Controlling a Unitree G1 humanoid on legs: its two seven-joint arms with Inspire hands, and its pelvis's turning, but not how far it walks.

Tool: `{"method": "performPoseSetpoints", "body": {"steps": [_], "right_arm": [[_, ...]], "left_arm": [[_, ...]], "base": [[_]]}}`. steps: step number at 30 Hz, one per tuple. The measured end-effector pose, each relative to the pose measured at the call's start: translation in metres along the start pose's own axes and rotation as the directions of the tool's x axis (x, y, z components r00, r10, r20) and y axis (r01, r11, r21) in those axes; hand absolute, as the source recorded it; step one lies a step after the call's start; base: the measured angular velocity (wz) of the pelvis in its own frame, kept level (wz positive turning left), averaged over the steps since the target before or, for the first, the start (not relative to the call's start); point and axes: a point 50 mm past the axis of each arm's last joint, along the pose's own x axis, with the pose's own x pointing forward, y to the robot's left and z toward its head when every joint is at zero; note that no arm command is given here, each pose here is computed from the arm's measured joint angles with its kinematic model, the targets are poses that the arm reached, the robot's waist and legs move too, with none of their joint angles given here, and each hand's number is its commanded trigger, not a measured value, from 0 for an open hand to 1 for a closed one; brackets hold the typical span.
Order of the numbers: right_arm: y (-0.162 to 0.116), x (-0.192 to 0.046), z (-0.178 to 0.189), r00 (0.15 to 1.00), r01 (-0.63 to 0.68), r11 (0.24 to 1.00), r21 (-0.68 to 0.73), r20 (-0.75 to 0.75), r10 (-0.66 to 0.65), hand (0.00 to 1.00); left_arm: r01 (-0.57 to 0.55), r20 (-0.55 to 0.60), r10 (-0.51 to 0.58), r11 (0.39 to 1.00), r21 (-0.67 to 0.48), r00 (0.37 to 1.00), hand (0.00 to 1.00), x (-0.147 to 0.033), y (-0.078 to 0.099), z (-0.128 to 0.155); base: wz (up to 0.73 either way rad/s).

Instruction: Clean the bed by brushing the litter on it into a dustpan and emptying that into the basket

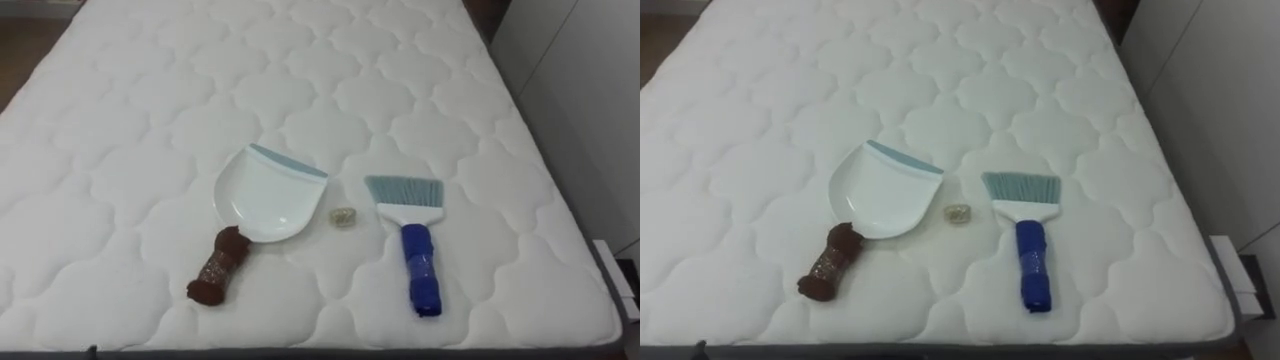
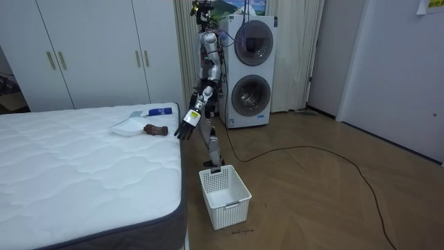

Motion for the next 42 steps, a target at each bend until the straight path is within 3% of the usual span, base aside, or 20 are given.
{"method": "performPoseSetpoints", "body": {"steps": [10, 18, 24, 37, 42], "right_arm": [[0.001, 0.000, 0.002, 1.000, -0.008, 1.000, -0.001, 0.016, 0.008, 0.00], [-0.001, 0.001, 0.005, 1.000, -0.005, 1.000, -0.008, 0.023, 0.005, 0.00], [-0.001, 0.002, 0.014, 0.999, -0.008, 1.000, 0.004, 0.035, 0.008, 0.00], [-0.004, 0.006, 0.035, 0.997, 0.026, 0.997, -0.068, 0.073, -0.021, 0.00], [-0.005, 0.006, 0.040, 0.997, 0.031, 0.994, -0.103, 0.079, -0.023, 0.00]], "left_arm": [[-0.051, 0.269, 0.080, 0.992, -0.114, 0.960, 0.00, 0.006, 0.002, 0.065], [-0.020, 0.354, 0.059, 0.993, -0.113, 0.934, 0.00, 0.011, -0.003, 0.094], [-0.023, 0.428, 0.069, 0.993, -0.112, 0.901, 0.00, 0.018, 0.003, 0.120], [0.058, 0.441, 0.001, 0.991, -0.118, 0.897, 0.00, 0.027, -0.016, 0.146], [0.068, 0.371, -0.010, 0.987, -0.146, 0.929, 0.00, 0.030, -0.019, 0.134]], "base": [[0.00], [0.00], [0.01], [-0.05], [-0.09]]}}
